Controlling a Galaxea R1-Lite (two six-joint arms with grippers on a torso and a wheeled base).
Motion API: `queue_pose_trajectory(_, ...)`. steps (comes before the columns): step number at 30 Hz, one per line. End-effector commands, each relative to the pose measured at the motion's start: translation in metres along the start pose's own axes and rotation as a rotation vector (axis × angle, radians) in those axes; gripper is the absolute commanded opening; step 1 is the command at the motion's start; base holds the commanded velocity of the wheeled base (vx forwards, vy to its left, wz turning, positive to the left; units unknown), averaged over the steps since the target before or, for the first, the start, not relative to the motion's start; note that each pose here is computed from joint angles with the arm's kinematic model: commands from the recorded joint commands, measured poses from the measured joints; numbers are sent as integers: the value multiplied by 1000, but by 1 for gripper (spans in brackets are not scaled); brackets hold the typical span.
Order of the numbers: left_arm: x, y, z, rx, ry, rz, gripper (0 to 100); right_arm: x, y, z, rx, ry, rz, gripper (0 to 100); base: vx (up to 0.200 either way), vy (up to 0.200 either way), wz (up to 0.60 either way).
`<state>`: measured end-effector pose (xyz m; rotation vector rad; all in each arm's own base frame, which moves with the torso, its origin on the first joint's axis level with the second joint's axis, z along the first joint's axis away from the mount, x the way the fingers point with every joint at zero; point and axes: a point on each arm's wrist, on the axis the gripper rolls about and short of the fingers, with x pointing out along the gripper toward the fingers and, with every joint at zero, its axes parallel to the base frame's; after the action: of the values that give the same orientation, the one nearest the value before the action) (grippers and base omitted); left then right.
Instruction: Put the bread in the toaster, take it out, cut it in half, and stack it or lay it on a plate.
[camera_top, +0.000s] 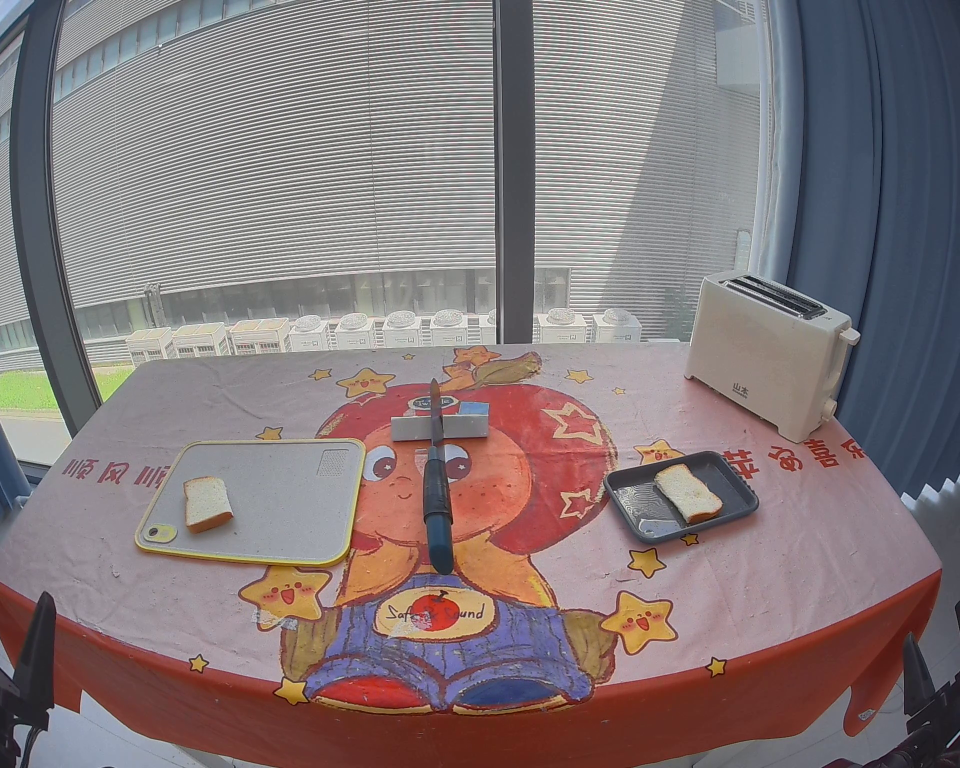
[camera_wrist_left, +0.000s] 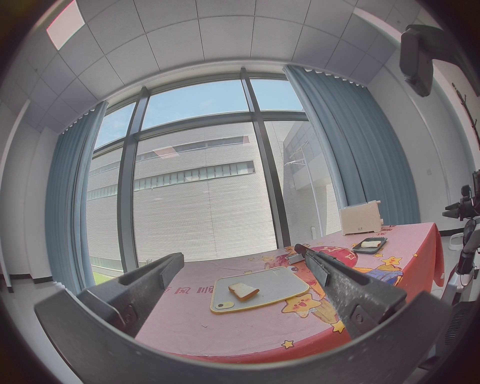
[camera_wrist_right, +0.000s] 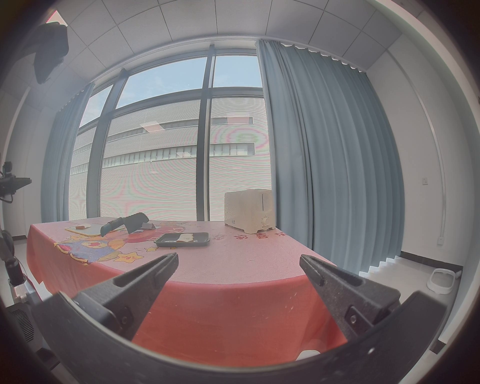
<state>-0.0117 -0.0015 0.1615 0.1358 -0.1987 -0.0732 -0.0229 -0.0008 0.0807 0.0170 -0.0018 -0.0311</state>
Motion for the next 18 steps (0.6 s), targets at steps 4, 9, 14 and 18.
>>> queue_pose_trajectory(4,17,2,3,0,88,-10,100,0,0,-5,0,0,0,100,0,0,0)
queue_pose_trajectory(9,22,3,8,-1,96,-13,100,0,0,-5,0,0,0,100,0,0,0)
queue_pose_trajectory(14,27,4,13,-1,102,-13,100,0,0,-5,0,0,0,100,0,0,0)
queue_pose_trajectory(18,33,5,19,-2,111,-16,100,0,0,-5,0,0,0,100,0,0,0)
